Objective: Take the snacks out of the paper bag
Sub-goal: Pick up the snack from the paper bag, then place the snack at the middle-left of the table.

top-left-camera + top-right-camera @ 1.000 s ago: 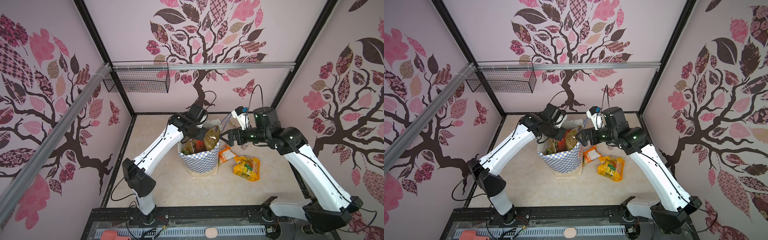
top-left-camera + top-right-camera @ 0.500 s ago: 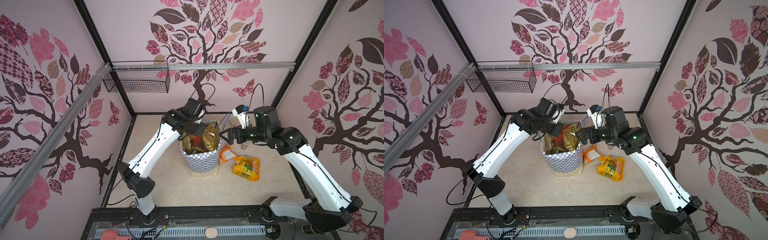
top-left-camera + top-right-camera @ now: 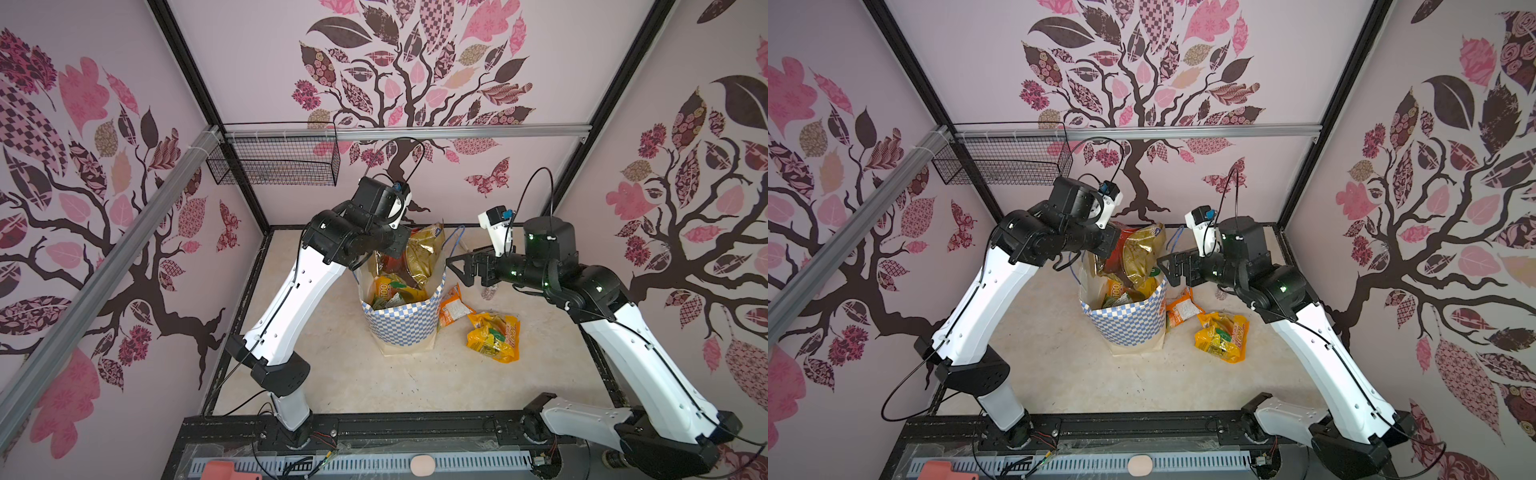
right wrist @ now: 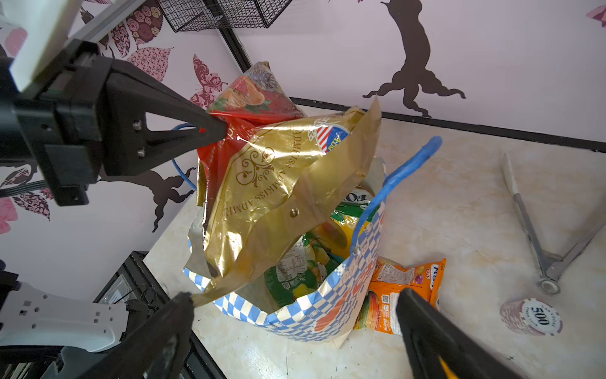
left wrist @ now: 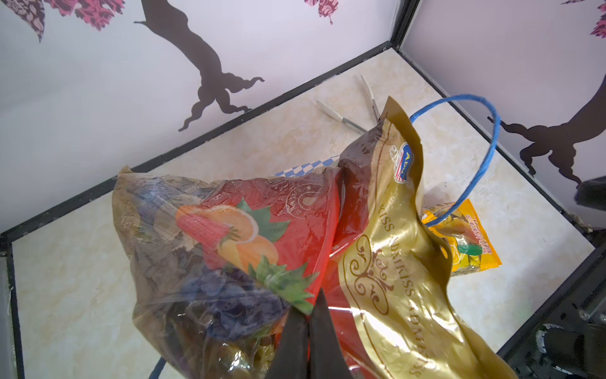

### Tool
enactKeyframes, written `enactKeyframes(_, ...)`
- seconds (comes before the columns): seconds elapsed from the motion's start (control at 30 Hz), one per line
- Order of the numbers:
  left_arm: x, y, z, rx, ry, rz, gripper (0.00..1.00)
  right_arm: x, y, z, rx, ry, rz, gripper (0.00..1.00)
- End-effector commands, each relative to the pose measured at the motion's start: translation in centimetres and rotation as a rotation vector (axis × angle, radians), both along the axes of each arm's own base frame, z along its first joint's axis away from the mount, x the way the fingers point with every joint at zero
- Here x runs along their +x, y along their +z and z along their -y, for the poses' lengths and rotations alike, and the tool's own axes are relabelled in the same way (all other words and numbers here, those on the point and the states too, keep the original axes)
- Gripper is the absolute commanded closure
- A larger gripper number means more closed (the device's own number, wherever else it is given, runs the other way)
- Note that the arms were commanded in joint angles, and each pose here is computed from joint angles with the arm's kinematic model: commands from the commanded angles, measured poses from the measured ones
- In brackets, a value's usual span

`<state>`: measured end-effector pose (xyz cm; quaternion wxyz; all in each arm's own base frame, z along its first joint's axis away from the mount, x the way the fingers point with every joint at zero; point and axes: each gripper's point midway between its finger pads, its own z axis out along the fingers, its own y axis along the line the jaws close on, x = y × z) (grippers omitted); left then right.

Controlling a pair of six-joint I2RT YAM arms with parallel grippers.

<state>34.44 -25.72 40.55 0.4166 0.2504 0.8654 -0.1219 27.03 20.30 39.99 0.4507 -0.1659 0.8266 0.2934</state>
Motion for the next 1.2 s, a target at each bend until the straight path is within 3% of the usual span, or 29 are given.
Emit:
enactKeyframes(0.0, -1.0, 9.9, -0.4, -0.188, -0.022, 0.267, 1.0, -0.2, 1.8, 0.7, 0.031, -0.033, 0.066, 0.01)
enactKeyframes(0.3, -3.1, 16.4, -3.7, -0.219, 0.013, 0.467, 1.0, -0.3, 2.0, 0.9, 0.035, -0.042, 0.08, 0.0)
enactKeyframes(0.7, -5.2, 19.5, -13.7, 0.036, 0.321, 0.673, 1.0, 0.2, 1.6, 0.4, 0.038, -0.028, 0.069, 0.0)
enactKeyframes(1.0, -5.8, 17.8, -19.1, 0.232, 0.516, 0.682, 1.0, 0.2, 1.6, -0.1, 0.05, -0.011, 0.061, 0.0)
enactKeyframes(1.17, -5.3, 15.9, -22.2, 0.274, 0.601, 0.649, 1.0, 0.3, 1.4, -0.2, 0.052, -0.01, 0.052, 0.0)
